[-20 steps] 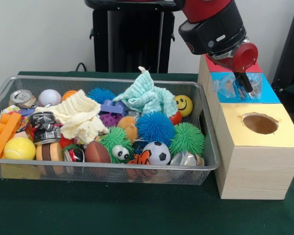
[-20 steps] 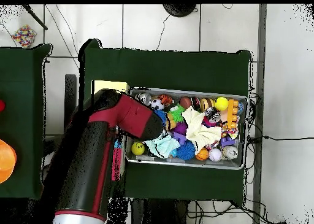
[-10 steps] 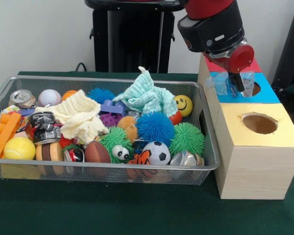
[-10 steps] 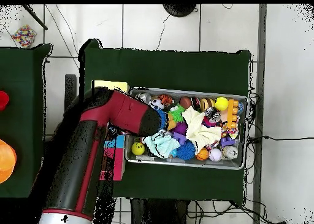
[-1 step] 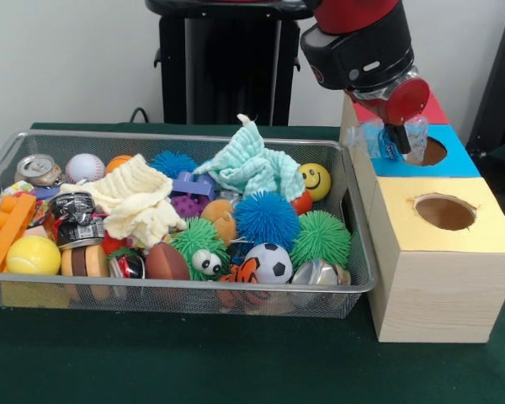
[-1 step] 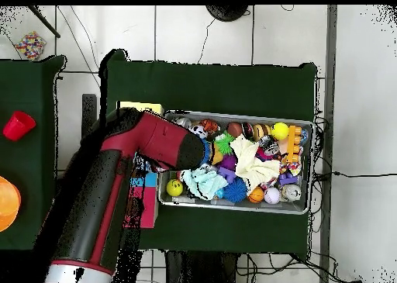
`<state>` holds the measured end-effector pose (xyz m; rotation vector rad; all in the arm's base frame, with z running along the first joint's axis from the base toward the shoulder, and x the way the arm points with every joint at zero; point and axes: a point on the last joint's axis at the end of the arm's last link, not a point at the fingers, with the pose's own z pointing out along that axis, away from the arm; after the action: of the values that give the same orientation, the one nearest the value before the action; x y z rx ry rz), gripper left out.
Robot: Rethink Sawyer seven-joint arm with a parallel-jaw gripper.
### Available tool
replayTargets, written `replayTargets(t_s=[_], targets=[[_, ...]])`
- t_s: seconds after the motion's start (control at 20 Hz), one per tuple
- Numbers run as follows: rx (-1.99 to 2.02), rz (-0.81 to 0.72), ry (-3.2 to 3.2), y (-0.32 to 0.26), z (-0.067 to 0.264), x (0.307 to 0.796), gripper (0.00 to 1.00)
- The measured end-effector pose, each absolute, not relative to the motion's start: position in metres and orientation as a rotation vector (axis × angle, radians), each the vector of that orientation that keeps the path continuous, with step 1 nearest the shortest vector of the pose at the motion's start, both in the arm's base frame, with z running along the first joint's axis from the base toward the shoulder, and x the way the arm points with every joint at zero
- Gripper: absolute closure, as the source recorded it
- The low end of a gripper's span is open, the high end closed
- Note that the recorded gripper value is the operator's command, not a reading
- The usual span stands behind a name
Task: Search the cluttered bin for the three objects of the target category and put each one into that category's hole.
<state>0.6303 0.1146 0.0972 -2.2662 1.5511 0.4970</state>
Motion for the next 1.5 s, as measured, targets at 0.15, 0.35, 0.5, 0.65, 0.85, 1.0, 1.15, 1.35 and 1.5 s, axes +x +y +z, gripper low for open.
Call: replayTargets(t_s=[0.15, 0.35, 0.5, 0.65, 0.85, 1.0, 1.15, 1.35, 1.5], targets=[[-2.278, 0.509, 1.557, 0.110, 0.098, 0.629, 1.00], [-2.291, 0.516, 1.578, 0.101, 0.098, 0.626, 1.00], [-2.295, 0.516, 1.591, 0.094, 0.098, 0.625, 1.00], [-2.294, 0.522, 1.623, 0.080, 0.092, 0.623, 1.00], [-2.284, 0.541, 1.661, 0.065, 0.079, 0.618, 1.00], [-2.288, 0.573, 1.695, 0.056, 0.061, 0.609, 1.00], [-2.307, 0.609, 1.717, 0.054, 0.043, 0.599, 1.00], [-2.334, 0.643, 1.731, 0.055, 0.026, 0.589, 1.00], [-2.389, 0.662, 1.741, 0.053, 0.015, 0.579, 1.00]])
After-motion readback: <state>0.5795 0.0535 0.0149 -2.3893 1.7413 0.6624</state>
